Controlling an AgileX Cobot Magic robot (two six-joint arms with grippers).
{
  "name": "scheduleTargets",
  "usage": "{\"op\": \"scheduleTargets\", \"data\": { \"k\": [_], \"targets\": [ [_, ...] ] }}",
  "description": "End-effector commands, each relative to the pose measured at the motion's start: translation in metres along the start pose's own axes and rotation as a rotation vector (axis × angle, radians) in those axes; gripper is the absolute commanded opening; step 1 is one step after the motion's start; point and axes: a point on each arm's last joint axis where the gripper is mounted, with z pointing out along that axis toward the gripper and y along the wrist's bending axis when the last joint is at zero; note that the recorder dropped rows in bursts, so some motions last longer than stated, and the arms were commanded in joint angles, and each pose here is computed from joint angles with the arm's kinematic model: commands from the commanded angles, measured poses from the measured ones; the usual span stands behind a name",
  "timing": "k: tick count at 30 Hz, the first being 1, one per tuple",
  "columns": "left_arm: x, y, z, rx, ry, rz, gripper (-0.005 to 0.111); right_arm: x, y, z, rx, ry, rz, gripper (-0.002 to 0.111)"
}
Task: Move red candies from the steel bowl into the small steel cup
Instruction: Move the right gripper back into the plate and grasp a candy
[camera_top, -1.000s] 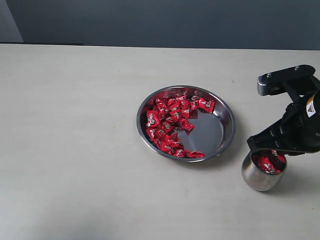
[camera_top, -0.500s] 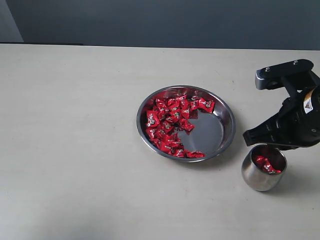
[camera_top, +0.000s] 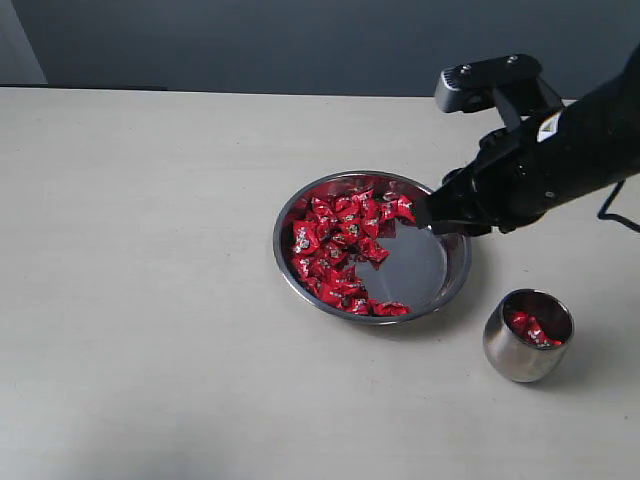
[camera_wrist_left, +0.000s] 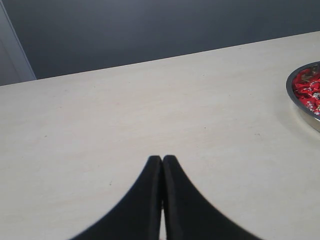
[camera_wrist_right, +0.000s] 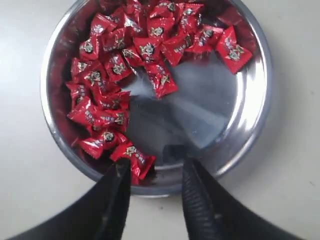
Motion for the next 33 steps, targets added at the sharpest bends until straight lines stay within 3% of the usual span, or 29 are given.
{"op": "scheduleTargets", "data": {
  "k": [1,8,16,33],
  "targets": [
    [-0.001,0.000,0.000,0.007,-0.011,-0.002,0.000,-0.020,-0.003,0.029,-0.026,0.025,-0.030,0.037],
    [-0.001,0.000,0.000,0.007,-0.011,-0.002,0.000,-0.043,-0.011,0.079,-0.031,0.089,-0.044,0.037],
    [-0.001,0.000,0.000,0.007,-0.011,-0.002,0.000,-0.046,-0.014,0.123,-0.082,0.186,-0.050,0.037],
    [-0.001,0.000,0.000,0.007,-0.011,-0.002,0.000,-0.035,-0.020,0.165,-0.089,0.219,-0.041,0.037]
  ]
}}
